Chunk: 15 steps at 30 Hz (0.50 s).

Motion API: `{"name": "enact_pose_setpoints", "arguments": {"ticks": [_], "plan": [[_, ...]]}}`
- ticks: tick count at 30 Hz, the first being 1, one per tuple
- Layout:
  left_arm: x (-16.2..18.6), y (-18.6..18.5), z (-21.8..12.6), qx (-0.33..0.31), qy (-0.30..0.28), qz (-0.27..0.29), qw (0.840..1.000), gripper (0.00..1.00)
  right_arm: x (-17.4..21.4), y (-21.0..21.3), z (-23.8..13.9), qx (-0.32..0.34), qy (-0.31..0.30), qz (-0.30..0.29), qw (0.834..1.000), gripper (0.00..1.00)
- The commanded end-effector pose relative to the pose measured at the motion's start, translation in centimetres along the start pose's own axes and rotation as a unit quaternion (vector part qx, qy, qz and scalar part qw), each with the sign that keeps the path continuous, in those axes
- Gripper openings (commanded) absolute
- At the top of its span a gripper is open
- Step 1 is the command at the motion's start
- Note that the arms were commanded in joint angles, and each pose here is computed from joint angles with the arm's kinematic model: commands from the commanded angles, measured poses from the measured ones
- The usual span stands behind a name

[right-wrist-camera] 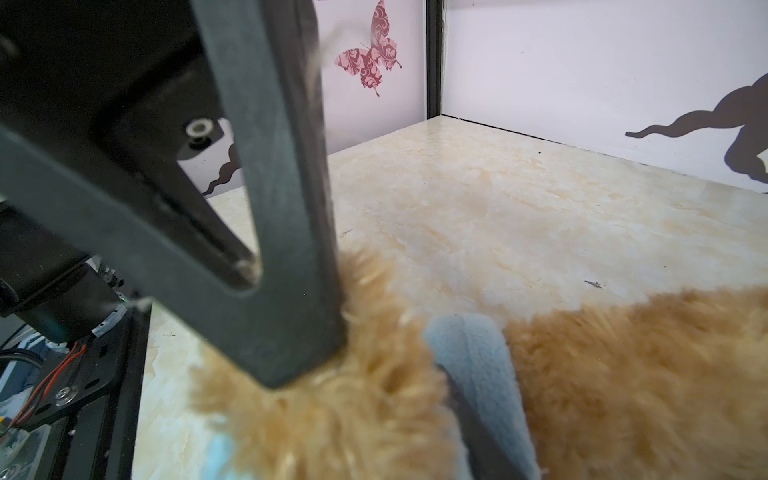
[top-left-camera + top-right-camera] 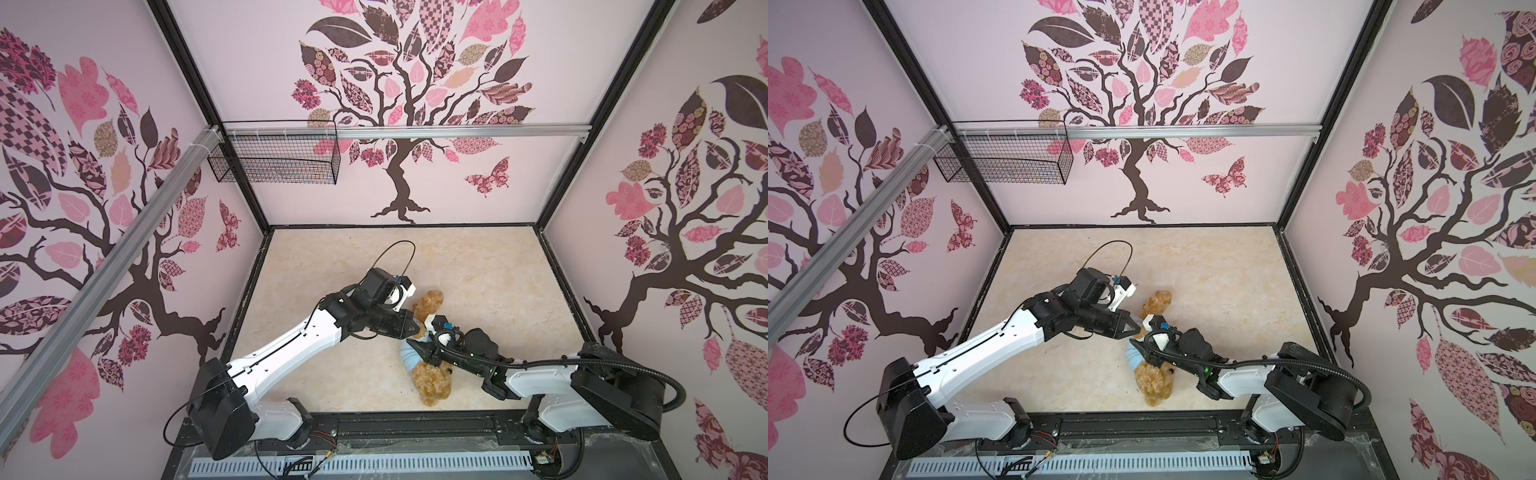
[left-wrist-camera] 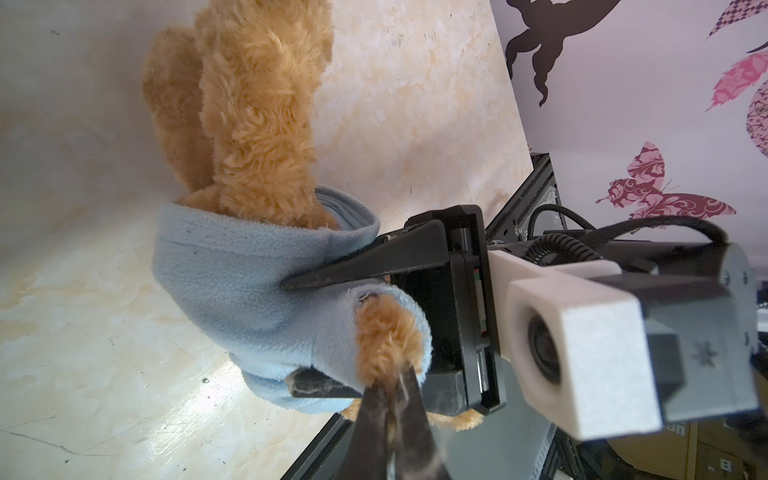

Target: Dress the teddy bear

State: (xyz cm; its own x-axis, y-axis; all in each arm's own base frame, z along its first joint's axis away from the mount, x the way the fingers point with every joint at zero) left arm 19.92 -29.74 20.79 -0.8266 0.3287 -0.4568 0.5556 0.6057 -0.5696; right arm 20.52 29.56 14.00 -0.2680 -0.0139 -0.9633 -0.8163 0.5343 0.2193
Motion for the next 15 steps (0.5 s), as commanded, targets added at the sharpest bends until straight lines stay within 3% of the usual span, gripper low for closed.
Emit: {"name": "enact_pose_setpoints", "arguments": {"ticks": [1, 5, 11, 15], "plan": [[-5.2, -4.0, -4.9, 0.031, -0.116, 0.077, 0.99, 0.0, 7.3, -2.2, -1.5, 0.05, 0.134, 0.02, 0.99, 0.48], [-4.9, -2.1, -4.7, -0.021, -0.115, 0.092, 0.989, 0.0, 7.3, -2.1, -1.6, 0.049, 0.136, 0.025, 0.989, 0.43], [-3.1, 0.6, -3.3, -0.069, -0.087, 0.118, 0.987, 0.0, 4.8, 0.5, -1.7, -0.024, 0.096, 0.013, 0.995, 0.19], [-2.3, -0.5, -3.0, -0.028, -0.084, 0.171, 0.981, 0.16, 3.1, 2.3, -1.7, -0.076, 0.077, 0.003, 0.994, 0.08]]}}
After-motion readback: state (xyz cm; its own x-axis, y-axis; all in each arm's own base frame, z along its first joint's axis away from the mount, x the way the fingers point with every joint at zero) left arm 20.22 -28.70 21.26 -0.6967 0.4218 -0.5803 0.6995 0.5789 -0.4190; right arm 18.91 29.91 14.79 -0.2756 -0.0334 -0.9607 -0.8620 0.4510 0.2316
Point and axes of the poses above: each gripper's point midway between its finger pads, its own z axis out along the fingers, its own y axis along the line the jaws close on, x = y × z, the point moved 1 cm from there along -z, back along the fingers, and after that the axes turned 6 degrees about z, right-handed, at the moved point
